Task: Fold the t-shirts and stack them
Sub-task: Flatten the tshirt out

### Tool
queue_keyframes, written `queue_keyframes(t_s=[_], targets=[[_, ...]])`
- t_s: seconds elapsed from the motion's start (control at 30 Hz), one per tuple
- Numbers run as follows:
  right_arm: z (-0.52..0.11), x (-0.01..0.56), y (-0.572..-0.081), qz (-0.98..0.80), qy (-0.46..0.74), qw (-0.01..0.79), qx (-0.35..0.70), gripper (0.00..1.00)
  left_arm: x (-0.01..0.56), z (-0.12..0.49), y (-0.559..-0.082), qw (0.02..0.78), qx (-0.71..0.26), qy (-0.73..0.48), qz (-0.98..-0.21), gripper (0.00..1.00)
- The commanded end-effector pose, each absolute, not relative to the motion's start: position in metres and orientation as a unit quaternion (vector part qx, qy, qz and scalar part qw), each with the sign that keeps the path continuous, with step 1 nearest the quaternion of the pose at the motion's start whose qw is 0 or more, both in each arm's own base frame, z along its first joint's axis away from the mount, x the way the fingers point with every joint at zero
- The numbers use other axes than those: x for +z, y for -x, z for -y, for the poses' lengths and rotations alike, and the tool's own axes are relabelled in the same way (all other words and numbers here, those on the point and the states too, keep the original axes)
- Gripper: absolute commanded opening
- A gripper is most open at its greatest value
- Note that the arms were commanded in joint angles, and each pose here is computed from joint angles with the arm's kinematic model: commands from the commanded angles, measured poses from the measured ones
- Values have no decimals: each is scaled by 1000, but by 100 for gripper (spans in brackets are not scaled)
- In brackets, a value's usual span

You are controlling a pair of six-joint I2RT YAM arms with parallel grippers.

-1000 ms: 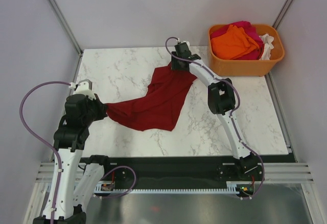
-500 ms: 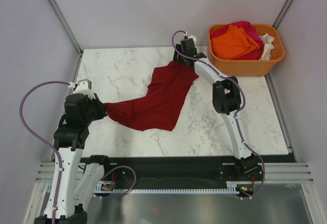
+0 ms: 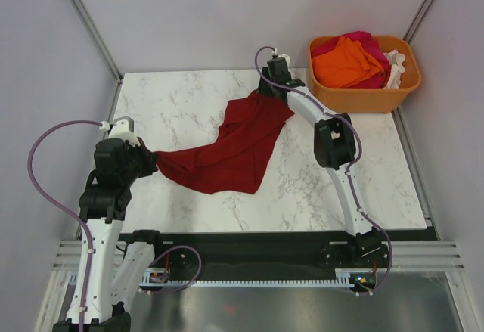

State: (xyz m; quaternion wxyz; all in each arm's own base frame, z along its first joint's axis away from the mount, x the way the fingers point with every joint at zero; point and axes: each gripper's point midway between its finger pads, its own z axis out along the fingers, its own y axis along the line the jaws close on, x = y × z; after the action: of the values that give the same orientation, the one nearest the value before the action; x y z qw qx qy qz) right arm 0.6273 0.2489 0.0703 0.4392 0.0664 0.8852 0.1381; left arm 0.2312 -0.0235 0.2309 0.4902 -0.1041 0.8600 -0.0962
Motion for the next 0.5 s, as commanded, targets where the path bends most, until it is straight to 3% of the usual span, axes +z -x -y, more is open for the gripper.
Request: queue_keyframes(t_s=[0.0, 0.17, 0.47], targets=[[-254, 67, -626, -888, -61, 434, 140, 57, 237, 25, -237, 506, -102, 97, -851, 2], [-253, 54, -620, -895, -59, 423, 133, 50, 238, 25, -237, 508, -104, 96, -850, 2], [-254, 37, -612, -903, -59, 406, 129, 48, 238, 26, -237, 509, -105, 95, -849, 2]])
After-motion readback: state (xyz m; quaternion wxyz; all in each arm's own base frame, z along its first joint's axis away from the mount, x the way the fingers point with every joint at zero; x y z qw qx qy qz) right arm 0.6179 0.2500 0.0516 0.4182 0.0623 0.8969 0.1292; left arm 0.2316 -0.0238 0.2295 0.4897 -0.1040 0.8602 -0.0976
